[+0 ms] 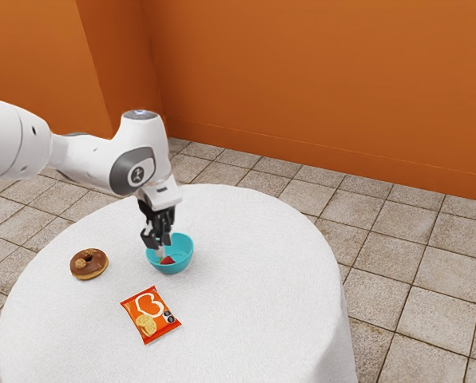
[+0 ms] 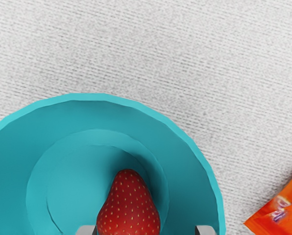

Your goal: Take strawberry from the bowl

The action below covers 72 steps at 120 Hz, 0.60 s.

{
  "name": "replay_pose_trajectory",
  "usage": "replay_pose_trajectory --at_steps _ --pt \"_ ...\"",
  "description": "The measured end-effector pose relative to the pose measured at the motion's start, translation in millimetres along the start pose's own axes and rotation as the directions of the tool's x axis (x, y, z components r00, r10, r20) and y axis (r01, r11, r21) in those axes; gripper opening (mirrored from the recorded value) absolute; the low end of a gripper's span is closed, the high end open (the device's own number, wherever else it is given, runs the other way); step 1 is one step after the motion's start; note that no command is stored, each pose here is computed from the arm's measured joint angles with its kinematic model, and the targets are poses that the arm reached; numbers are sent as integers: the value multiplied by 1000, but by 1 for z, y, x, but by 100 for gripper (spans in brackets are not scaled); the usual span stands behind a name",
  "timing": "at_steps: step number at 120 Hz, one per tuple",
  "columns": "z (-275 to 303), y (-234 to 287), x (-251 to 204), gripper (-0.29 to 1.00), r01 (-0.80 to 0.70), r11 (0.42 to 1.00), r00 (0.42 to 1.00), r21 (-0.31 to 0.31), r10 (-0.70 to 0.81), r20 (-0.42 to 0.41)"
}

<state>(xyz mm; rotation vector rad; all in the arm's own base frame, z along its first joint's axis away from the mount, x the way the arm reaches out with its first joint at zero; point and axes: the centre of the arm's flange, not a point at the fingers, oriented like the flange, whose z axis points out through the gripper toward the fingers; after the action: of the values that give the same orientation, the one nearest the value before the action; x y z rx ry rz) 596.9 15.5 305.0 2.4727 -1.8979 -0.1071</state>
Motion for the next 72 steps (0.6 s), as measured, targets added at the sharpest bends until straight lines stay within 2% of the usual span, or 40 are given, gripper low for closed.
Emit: replay_pose_trajectory --at_steps 72 --pt "28 -7 -1 22 -1 1000 1000 2 1 -13"
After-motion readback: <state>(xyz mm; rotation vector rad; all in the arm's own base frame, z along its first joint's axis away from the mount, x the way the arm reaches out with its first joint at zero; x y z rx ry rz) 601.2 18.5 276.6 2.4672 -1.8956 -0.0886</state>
